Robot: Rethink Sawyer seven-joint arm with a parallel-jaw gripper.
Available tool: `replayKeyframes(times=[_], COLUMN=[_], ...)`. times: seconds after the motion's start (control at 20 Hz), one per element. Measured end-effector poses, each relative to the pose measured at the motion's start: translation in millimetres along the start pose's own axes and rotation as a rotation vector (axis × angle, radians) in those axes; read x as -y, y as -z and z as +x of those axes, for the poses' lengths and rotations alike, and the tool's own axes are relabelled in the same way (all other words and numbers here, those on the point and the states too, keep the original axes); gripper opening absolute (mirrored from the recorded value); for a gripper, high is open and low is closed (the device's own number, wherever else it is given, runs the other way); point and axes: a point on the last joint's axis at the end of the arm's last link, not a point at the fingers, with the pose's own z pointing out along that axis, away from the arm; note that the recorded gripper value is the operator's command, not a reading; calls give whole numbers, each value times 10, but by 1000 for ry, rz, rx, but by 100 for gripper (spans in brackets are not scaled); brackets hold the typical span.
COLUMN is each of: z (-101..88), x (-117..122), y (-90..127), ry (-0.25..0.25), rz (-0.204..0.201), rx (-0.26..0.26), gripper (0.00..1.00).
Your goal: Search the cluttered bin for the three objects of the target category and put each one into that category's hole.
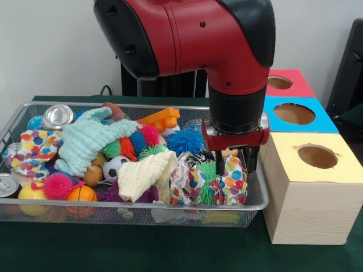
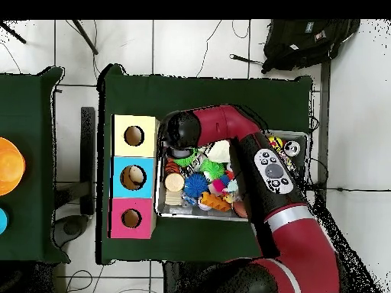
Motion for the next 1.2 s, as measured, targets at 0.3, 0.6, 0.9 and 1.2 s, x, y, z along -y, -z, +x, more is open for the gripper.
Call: replayKeyframes(times=[0.3, 0.6, 0.9, 1.2], z=[4, 13, 20, 5], x=[35, 50, 71, 68], y=[-9, -25, -60, -116], ry=[-1, 9, 23, 34], rz=[2, 15, 30, 32], rx=[0, 3, 13, 43], gripper=[100, 100, 100, 100])
